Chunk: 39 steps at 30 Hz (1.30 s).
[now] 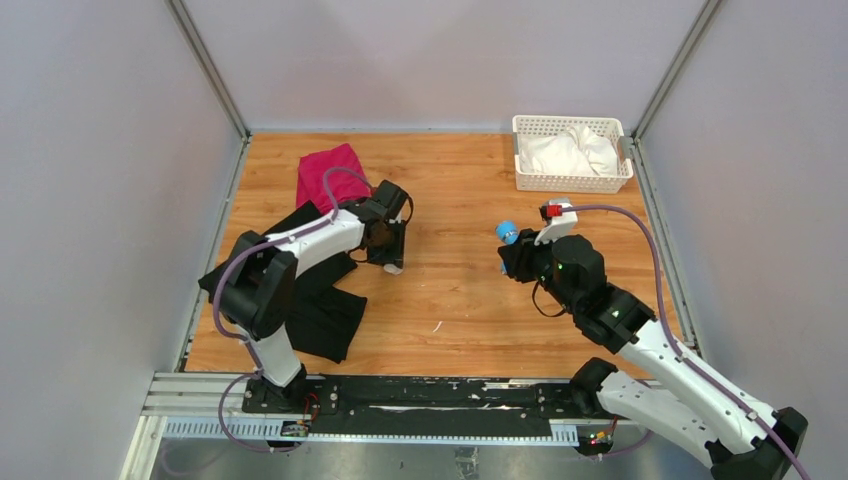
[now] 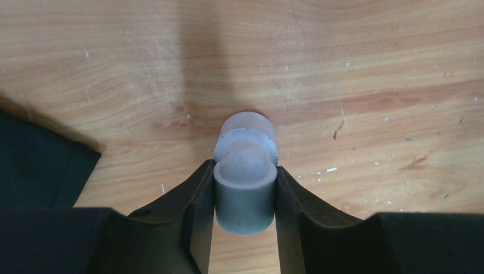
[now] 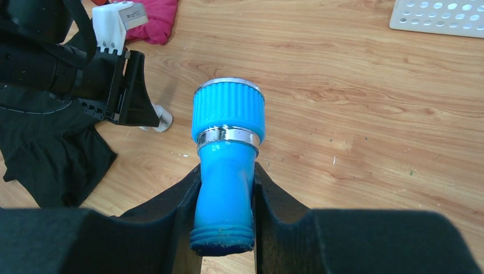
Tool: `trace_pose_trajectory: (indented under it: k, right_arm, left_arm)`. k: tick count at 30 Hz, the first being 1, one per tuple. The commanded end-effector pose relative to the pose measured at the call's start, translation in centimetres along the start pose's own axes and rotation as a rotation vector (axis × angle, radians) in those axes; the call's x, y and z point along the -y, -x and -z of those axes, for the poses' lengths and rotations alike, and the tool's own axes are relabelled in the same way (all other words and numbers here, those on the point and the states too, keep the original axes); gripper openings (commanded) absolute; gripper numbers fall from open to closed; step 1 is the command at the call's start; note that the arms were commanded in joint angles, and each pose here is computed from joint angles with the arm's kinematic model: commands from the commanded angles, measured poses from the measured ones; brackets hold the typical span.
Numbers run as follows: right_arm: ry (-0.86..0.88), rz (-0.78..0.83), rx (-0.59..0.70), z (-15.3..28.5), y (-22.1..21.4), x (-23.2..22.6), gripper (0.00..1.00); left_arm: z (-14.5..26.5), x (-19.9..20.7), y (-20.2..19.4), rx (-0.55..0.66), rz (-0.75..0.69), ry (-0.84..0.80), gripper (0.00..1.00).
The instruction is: Install the water faucets
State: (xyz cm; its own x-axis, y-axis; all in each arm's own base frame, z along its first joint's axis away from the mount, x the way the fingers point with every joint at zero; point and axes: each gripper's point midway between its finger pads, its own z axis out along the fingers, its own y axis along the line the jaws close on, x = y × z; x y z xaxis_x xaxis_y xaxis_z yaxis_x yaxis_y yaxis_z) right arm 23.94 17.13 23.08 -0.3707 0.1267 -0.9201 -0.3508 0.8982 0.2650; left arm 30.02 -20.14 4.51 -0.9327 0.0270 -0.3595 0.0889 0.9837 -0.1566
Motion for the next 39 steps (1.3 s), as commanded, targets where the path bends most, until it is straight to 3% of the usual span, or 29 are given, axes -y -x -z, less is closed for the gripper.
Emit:
trace_pose_trajectory:
  k: [1, 7, 9, 10, 15, 19, 24, 28, 32, 36, 39]
  right_arm:
    - [-0.003, -0.01, 0.012, 0.0, 0.6, 0.0, 0.0]
    - [0.011, -0.023, 0.009, 0.0, 0.5, -0.2, 0.0]
    - [0.012, -0.023, 0.01, 0.1, 0.5, -0.2, 0.0]
    - [0.011, -0.023, 0.011, 0.1, 0.4, -0.2, 0.0]
    - [0.009, -0.029, 0.016, 0.2, 0.5, -0.1, 0.0]
    - [0.015, -0.039, 0.013, 0.1, 0.4, -0.2, 0.0]
    - [0.085, -0.082, 0.035, -0.2, 0.4, -1.1, 0.0]
    - [0.236, -0.256, 0.082, -0.4, 1.6, -2.0, 0.0]
    - [0.424, -0.513, 0.233, -0.3, 4.8, -1.9, 0.0]
    - [0.58, -0.64, 0.335, 0.3, 7.3, -2.8, 0.0]
    - [0.708, -0.765, 0.412, 1.2, 9.5, -3.6, 0.0]
  left_arm:
    - [-0.1, 0.1, 2.2, 0.062, 0.016, 0.052, 0.0]
    - [-1.0, -0.8, 2.2, 0.051, -0.009, 0.136, 0.0]
    - [-1.4, -1.0, 1.8, 0.031, -0.019, 0.154, 0.06]
    - [-1.5, -1.1, 1.8, 0.024, -0.02, 0.159, 0.13]
    - [-1.1, -0.5, 1.8, 0.014, -0.031, 0.141, 0.73]
    - [1.7, 0.2, 3.3, 0.068, -0.041, 0.123, 0.93]
    - [8.2, 1.0, 6.1, 0.214, -0.079, 0.066, 0.99]
    - [13.7, 1.9, 7.2, 0.341, -0.1, -0.035, 1.0]
    - [17.9, 5.4, 6.7, 0.494, -0.121, -0.327, 1.0]
    - [23.0, 9.1, 5.6, 0.706, 0.0, -0.737, 1.0]
    - [24.5, 10.7, 4.6, 0.717, 0.068, -0.934, 1.0]
